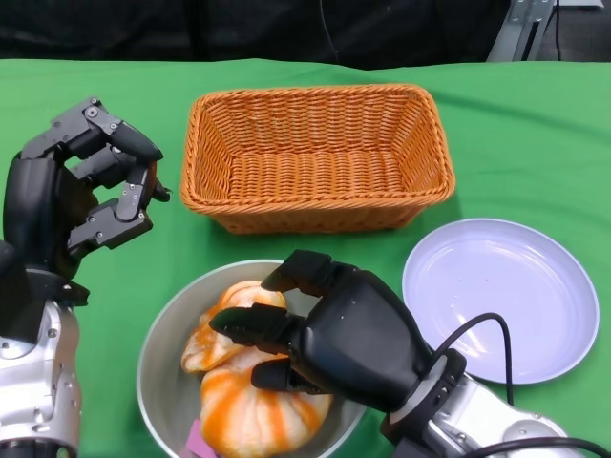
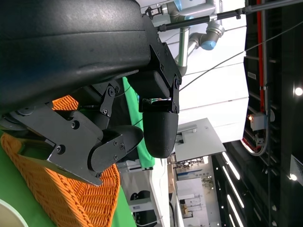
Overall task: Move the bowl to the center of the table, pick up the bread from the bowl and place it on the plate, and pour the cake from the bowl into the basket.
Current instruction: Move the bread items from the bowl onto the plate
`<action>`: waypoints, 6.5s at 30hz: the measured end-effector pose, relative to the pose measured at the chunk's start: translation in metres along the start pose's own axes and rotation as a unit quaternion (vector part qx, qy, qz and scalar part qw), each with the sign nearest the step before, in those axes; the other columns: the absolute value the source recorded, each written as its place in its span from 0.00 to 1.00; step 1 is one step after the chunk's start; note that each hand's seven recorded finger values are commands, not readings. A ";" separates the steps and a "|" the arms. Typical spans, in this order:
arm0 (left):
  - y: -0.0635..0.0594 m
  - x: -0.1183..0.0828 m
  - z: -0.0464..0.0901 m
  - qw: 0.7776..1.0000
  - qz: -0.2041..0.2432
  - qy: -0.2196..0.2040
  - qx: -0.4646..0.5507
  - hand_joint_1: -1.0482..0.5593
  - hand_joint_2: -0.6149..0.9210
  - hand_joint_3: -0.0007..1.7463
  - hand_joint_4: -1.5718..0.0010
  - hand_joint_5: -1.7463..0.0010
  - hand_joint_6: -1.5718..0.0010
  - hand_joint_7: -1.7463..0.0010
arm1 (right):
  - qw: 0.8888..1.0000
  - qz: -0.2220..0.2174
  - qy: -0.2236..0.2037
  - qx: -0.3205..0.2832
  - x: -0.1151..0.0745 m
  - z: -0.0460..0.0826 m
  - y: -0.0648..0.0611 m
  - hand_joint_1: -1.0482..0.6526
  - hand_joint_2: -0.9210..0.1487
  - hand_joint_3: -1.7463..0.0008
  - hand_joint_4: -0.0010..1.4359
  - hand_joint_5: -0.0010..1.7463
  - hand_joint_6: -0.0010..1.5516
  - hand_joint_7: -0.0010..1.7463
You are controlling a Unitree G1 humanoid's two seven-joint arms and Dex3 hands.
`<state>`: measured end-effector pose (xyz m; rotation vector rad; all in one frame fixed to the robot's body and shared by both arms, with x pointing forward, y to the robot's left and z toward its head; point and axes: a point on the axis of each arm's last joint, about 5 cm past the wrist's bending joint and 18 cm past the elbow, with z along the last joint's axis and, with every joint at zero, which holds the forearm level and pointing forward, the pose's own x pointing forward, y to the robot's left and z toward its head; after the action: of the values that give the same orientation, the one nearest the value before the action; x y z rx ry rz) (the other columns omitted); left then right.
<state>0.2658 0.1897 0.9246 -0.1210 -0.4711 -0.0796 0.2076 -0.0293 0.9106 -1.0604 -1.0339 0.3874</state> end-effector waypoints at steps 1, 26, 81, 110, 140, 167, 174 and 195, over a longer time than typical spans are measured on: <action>0.000 0.000 0.000 1.000 0.000 0.000 0.001 0.61 0.80 0.58 0.50 0.08 0.48 0.24 | 1.000 -0.004 0.000 -0.004 0.001 -0.001 0.001 0.31 0.00 0.92 0.47 0.31 0.54 0.03; 0.004 0.001 0.007 1.000 0.014 -0.027 -0.001 0.60 0.79 0.61 0.50 0.09 0.51 0.23 | 0.999 0.042 0.023 -0.025 0.008 -0.009 0.014 0.23 0.04 1.00 0.45 0.35 0.53 0.02; 0.011 0.000 0.007 1.000 0.013 -0.021 0.003 0.59 0.79 0.59 0.49 0.09 0.50 0.24 | 0.973 0.221 0.054 -0.021 0.042 -0.005 0.032 0.30 0.00 0.99 0.52 0.31 0.49 0.00; 0.010 0.001 0.008 0.999 0.007 -0.025 0.017 0.62 0.79 0.60 0.49 0.11 0.49 0.25 | 0.991 0.128 0.036 0.032 0.024 -0.012 0.048 0.37 0.03 1.00 0.47 0.58 0.65 0.05; 0.011 -0.002 0.004 0.999 0.013 -0.022 0.023 0.62 0.77 0.63 0.48 0.13 0.47 0.28 | 0.996 0.067 0.056 -0.028 0.016 -0.028 0.044 0.41 0.02 1.00 0.56 0.66 0.70 0.08; 0.011 -0.004 0.000 0.999 0.007 -0.019 0.035 0.63 0.79 0.62 0.48 0.12 0.49 0.26 | 0.992 -0.081 0.045 0.088 0.012 -0.034 0.016 0.46 0.00 0.95 0.44 0.91 0.40 0.66; 0.011 -0.005 -0.002 0.999 0.008 -0.013 0.037 0.63 0.79 0.63 0.48 0.12 0.49 0.26 | 0.990 -0.101 0.050 0.090 0.005 -0.037 0.006 0.46 0.01 0.98 0.50 0.83 0.47 0.55; 0.013 -0.005 -0.002 0.999 0.011 -0.010 0.037 0.64 0.79 0.62 0.48 0.12 0.48 0.25 | 0.961 -0.184 0.207 0.011 -0.072 -0.070 -0.041 0.48 0.00 0.98 0.49 0.90 0.51 0.56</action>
<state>0.2641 0.2027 0.9193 -0.0541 -0.4911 -0.0403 0.2224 -0.1366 0.9024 -0.8561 -0.8215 -0.1235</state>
